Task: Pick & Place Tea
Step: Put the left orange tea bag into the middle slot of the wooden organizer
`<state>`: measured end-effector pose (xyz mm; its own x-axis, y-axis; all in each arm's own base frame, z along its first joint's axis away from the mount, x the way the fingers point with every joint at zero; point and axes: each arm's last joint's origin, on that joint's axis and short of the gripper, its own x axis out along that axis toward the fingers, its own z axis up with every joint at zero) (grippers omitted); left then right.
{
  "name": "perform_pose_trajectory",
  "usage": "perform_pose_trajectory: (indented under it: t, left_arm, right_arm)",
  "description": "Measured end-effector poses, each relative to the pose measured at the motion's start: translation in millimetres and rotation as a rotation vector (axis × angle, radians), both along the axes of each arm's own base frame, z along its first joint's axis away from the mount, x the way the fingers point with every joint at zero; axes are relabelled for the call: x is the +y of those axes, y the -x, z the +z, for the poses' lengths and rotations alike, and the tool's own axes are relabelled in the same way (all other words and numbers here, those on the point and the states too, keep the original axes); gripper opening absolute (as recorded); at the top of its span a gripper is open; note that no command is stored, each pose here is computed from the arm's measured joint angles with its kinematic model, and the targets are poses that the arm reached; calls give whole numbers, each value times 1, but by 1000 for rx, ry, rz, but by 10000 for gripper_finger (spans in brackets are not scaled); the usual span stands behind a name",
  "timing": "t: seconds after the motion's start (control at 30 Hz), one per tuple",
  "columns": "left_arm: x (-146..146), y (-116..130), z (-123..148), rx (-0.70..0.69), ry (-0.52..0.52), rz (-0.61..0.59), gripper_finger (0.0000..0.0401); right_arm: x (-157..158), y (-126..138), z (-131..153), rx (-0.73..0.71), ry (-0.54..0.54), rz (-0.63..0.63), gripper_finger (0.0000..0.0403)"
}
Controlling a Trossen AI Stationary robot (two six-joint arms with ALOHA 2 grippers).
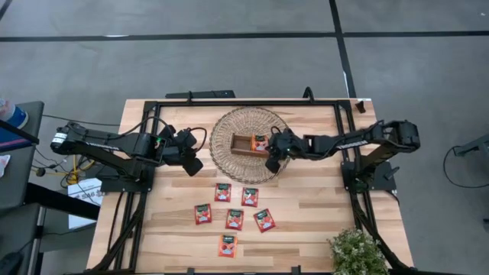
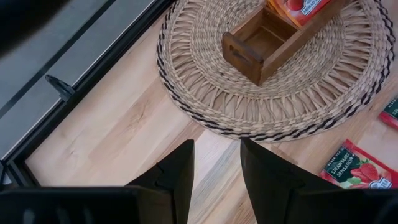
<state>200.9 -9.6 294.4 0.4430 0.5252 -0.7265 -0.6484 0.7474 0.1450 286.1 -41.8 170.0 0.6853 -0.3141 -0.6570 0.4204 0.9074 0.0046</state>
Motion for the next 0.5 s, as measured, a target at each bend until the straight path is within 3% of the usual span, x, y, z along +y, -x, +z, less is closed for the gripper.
perform_pose_trajectory:
  t: [0.5]
  left_arm:
    - [0,-2,1,-27,3,-1,124]
  right_arm:
    - [-6,-8,-3,-1,-67,14,0]
